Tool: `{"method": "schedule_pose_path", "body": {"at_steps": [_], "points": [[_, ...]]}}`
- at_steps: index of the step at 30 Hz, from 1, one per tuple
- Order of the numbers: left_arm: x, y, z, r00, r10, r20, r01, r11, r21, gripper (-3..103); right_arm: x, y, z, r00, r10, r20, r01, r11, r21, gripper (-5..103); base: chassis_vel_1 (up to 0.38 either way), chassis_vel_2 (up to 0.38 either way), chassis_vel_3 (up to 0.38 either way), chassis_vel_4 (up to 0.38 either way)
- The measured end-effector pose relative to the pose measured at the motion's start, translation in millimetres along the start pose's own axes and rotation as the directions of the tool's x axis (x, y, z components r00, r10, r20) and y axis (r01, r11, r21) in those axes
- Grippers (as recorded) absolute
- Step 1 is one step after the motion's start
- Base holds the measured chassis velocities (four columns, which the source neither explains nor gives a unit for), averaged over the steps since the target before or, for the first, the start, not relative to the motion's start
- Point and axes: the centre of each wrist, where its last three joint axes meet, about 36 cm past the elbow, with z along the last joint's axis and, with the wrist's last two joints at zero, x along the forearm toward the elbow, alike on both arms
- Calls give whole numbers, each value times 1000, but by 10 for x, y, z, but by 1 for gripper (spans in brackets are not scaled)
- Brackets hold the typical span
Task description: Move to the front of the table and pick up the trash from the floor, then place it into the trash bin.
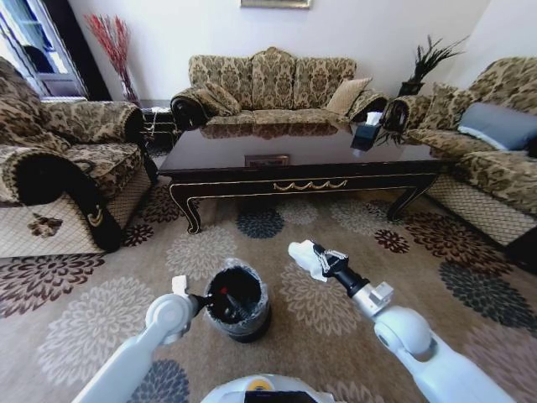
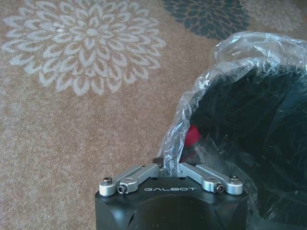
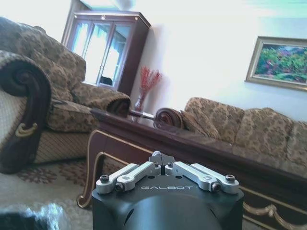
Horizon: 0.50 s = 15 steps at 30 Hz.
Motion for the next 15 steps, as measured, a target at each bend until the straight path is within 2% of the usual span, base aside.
{"method": "schedule_pose_path", "body": {"at_steps": [9,15], "points": [[-61,-134,-36,1000,8,-2,-9,999,-51,0,9,162,-377,995,-67,68,67,998,-3,0,0,0,0,0],[-140,-308,-107,1000,26,-10,-27,995,-99,0,31,262,-625,987,-122,104,123,992,-3,0,0,0,0,0]]}}
